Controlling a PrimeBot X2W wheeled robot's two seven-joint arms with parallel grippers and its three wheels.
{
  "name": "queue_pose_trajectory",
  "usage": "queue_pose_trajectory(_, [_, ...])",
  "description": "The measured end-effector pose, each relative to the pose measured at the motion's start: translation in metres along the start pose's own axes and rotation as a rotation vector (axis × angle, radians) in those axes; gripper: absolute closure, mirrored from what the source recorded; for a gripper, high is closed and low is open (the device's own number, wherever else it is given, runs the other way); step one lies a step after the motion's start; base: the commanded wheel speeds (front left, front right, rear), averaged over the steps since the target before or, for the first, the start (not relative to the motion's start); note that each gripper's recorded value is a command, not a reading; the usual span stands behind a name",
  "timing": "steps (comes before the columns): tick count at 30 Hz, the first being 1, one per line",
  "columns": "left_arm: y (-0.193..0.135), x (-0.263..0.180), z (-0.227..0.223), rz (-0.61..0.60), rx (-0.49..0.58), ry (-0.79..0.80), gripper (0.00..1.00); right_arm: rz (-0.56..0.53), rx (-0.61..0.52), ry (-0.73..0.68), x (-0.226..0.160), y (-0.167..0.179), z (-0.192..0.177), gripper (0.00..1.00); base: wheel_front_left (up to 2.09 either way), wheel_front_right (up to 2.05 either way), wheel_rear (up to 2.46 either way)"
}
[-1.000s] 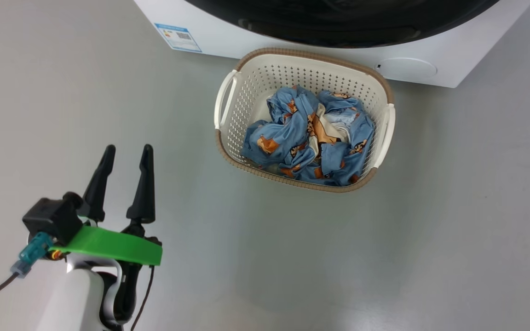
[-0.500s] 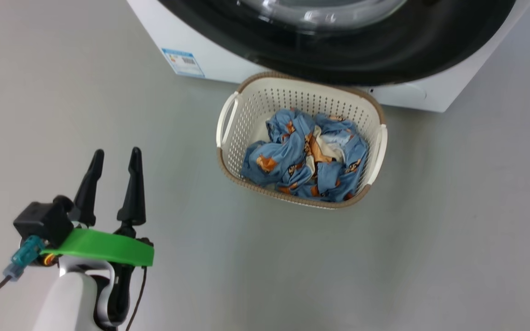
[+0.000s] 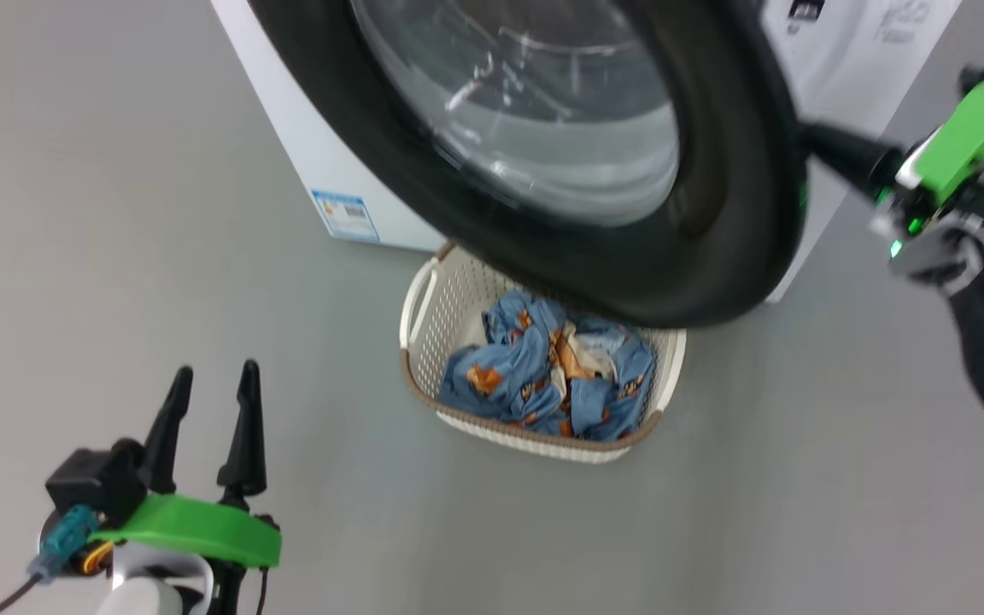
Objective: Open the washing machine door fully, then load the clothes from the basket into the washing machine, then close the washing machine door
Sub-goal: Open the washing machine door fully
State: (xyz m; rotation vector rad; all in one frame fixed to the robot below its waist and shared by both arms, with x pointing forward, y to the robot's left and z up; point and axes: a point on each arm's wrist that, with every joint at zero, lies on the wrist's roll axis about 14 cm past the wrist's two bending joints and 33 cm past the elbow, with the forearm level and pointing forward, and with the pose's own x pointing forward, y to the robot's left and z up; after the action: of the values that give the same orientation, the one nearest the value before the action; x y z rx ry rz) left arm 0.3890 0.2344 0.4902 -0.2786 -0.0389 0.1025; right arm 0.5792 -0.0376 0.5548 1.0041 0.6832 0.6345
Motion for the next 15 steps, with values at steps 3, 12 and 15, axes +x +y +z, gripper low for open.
queue_pose_trajectory(3, [0.003, -0.011, 0.006, 0.009, 0.004, -0.014, 0.00, 0.003, -0.007, 0.051, -0.008, 0.006, -0.020, 1.00, 0.00, 0.00, 0.00])
queue_pose_trajectory(12, [0.009, -0.037, 0.023, 0.030, 0.010, -0.063, 0.00, 0.063, -0.031, 0.173, -0.024, 0.031, -0.073, 1.00, 0.00, 0.00, 0.00])
queue_pose_trajectory(15, [0.016, -0.046, 0.027, 0.051, 0.014, -0.076, 0.00, 0.089, -0.036, 0.216, -0.023, 0.037, -0.092, 1.00, 0.00, 0.00, 0.00])
